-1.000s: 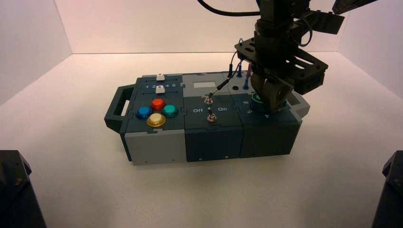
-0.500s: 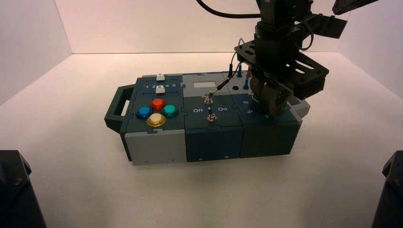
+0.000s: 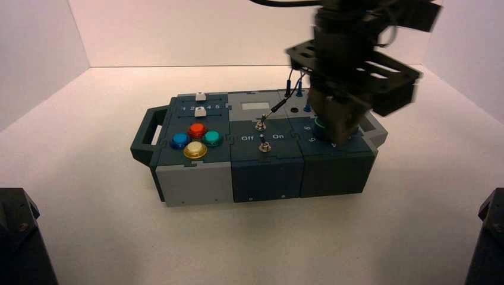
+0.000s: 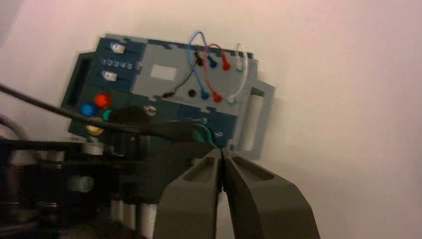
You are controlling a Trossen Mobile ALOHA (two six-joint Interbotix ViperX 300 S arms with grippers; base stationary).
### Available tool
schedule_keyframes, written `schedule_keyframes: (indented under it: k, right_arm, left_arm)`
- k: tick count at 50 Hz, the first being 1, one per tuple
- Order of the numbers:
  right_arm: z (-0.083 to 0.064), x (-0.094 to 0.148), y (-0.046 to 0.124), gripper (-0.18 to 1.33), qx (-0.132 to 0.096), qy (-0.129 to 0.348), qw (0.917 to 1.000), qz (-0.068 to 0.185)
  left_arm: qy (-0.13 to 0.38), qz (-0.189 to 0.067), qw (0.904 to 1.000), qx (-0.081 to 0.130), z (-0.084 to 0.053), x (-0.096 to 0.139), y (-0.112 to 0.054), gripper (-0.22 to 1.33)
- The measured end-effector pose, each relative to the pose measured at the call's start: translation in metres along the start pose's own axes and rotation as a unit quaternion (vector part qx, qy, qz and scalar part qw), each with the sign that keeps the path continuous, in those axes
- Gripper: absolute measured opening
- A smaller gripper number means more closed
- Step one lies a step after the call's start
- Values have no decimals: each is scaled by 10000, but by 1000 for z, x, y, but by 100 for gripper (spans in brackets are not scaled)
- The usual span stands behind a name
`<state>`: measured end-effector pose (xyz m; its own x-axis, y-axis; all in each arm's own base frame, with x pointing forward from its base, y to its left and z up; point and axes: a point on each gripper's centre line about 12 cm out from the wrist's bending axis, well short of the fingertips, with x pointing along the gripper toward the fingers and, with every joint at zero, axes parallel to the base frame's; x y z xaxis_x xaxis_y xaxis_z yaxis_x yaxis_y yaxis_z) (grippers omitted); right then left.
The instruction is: Turn the knob to position 3.
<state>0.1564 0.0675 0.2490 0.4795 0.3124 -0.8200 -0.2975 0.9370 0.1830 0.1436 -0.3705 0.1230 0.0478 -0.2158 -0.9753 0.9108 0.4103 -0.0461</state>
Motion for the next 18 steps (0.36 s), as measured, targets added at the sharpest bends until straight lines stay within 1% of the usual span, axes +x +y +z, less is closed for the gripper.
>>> schedule_keyframes:
  k: [2,4,7,9,12,18]
  right_arm:
    - [-3,5,-3,-14,23,130,9999,-54]
    - [-3,6,-3,-14,21,148,9999,-48]
    - [-3,4,-2,-14,-17,107,9999,-38]
    - [-3,3,-2,-14,-10,83,10000,-34]
    - [-3,3,-2,-14,10,87,10000,-42]
    - [-3,3,-2,-14,-4,95,9999,-42]
  left_arm:
    - [-62,4,10000,-23,-2,-6,1,-16]
    - [-115,6,9999,-39,-6,-14,1,-16]
    - [-107,5,9999,-47,-12,-17,0,-16]
    - [-39,9,10000,-80,-18,-15,1,-16]
    - [22,15,9999,-112,-22,-12,2,-16]
    - [52,18,9999,-144,-25,-11,2,-16]
